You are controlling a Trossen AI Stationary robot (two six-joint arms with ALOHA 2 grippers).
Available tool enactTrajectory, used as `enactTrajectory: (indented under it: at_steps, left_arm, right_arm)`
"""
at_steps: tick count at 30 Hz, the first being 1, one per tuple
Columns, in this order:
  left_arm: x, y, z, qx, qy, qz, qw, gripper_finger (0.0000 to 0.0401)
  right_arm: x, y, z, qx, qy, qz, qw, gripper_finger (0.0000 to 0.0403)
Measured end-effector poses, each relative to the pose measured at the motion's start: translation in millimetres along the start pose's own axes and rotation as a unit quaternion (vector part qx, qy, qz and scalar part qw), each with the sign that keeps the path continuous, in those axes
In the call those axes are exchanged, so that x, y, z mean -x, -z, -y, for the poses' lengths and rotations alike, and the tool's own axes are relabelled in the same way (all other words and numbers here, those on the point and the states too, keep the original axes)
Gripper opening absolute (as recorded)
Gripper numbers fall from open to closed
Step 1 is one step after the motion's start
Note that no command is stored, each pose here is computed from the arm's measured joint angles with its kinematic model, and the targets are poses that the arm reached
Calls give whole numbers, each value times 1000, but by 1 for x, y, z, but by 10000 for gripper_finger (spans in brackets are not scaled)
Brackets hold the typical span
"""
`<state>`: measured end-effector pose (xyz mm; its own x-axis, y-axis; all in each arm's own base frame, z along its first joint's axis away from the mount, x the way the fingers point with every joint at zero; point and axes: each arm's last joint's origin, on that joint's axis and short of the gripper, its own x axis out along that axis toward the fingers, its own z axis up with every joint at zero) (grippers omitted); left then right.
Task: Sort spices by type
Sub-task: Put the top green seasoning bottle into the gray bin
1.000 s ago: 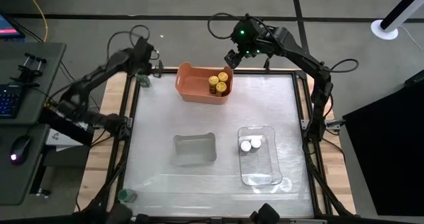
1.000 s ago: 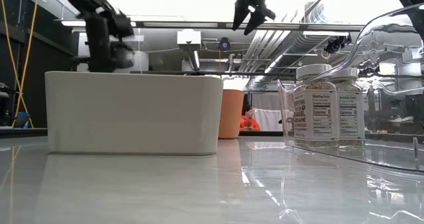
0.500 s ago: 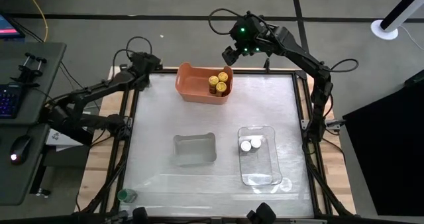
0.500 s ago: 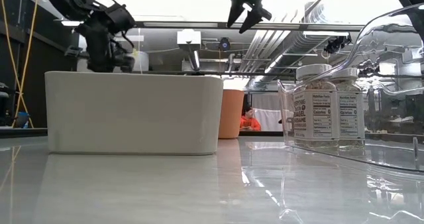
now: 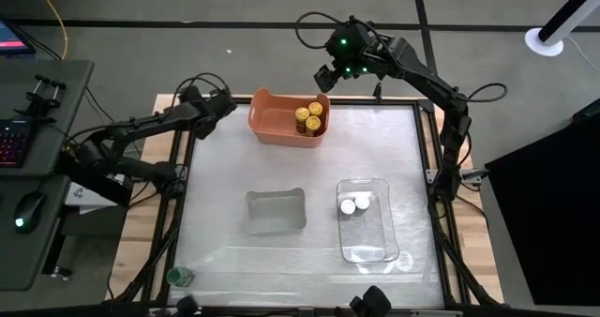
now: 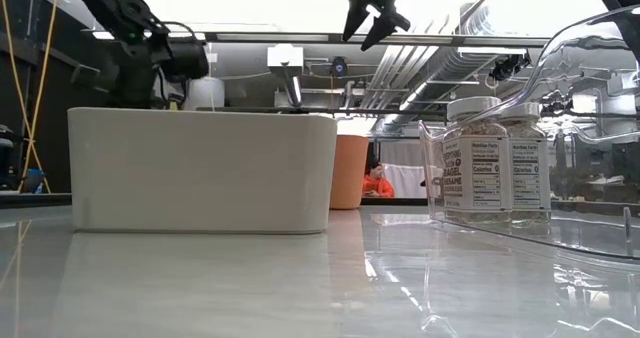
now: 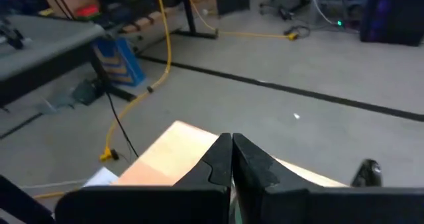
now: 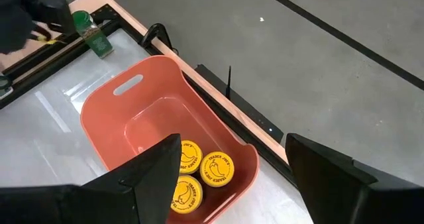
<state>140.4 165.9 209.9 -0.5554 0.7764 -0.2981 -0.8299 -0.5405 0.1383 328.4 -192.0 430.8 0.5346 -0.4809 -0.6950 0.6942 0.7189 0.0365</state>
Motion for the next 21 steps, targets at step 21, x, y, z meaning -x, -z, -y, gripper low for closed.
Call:
enactTrajectory:
  at_steps: [21]
  left_arm:
    - [-31, 26, 19, -7, -69, 13, 997, 0]
  right_arm:
    - [0, 2, 0, -2, -1, -8, 1000, 268]
